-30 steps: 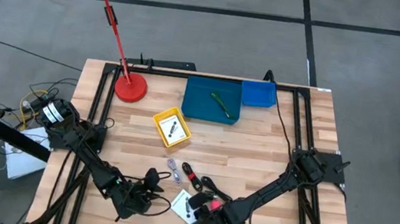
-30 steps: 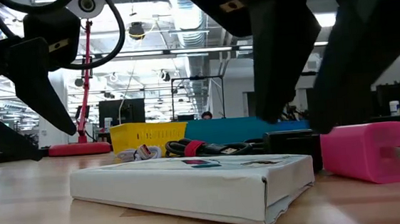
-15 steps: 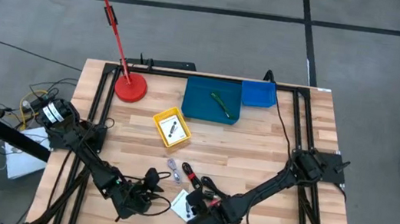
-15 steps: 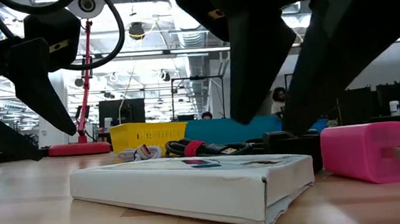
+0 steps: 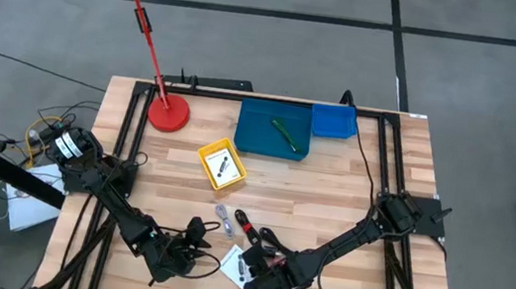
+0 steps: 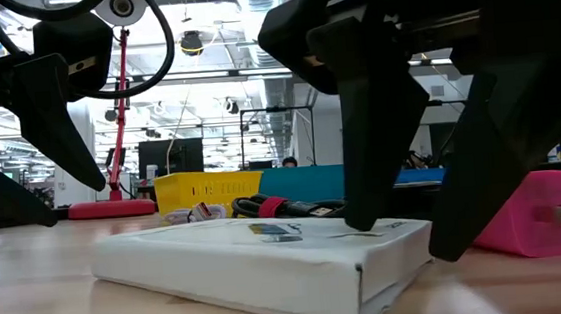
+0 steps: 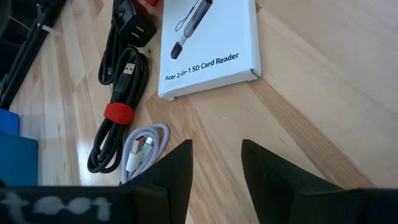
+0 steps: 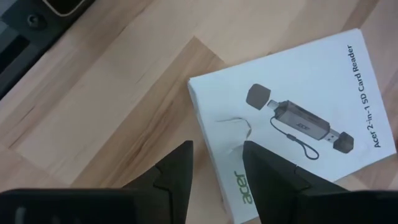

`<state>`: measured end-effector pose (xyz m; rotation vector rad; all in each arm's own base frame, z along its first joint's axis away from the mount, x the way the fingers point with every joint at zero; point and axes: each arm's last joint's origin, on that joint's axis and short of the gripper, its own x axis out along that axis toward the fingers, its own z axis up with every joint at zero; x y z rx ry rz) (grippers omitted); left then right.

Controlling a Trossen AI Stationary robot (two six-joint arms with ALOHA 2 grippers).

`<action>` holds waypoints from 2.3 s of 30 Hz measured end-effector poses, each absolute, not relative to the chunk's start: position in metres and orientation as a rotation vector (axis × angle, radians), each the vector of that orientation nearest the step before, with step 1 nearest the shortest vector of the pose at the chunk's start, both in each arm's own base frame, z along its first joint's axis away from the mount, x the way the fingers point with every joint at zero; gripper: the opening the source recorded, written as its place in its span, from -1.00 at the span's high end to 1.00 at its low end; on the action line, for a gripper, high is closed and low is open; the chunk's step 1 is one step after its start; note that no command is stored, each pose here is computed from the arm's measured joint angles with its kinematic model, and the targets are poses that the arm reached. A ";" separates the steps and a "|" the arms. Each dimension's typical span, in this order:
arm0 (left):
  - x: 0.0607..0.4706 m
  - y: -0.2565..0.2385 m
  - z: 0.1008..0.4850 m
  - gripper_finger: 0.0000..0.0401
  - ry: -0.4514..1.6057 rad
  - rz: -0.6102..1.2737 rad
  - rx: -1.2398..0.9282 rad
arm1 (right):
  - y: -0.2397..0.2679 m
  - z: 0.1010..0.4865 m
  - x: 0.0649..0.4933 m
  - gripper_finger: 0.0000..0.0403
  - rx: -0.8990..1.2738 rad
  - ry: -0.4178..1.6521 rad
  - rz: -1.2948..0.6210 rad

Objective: Pick and place items into bin
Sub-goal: Put the white card reader box into the yellow bin

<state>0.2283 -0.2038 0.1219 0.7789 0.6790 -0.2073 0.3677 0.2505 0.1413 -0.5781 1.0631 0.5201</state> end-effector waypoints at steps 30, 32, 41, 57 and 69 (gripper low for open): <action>0.228 -0.204 0.122 0.35 0.677 -0.205 0.769 | 0.231 0.107 0.360 0.85 -0.469 1.041 0.404; 0.228 -0.204 0.122 0.35 0.677 -0.205 0.769 | 0.230 0.107 0.359 0.94 -0.474 1.045 0.381; 0.228 -0.204 0.122 0.35 0.677 -0.205 0.768 | 0.239 0.111 0.359 0.69 -0.490 1.036 0.395; 0.229 -0.204 0.122 0.35 0.675 -0.199 0.750 | 0.249 0.123 0.365 0.32 -0.617 0.969 0.416; 0.229 -0.204 0.122 0.35 0.678 -0.209 0.746 | 0.255 0.131 0.367 0.38 -0.642 0.964 0.424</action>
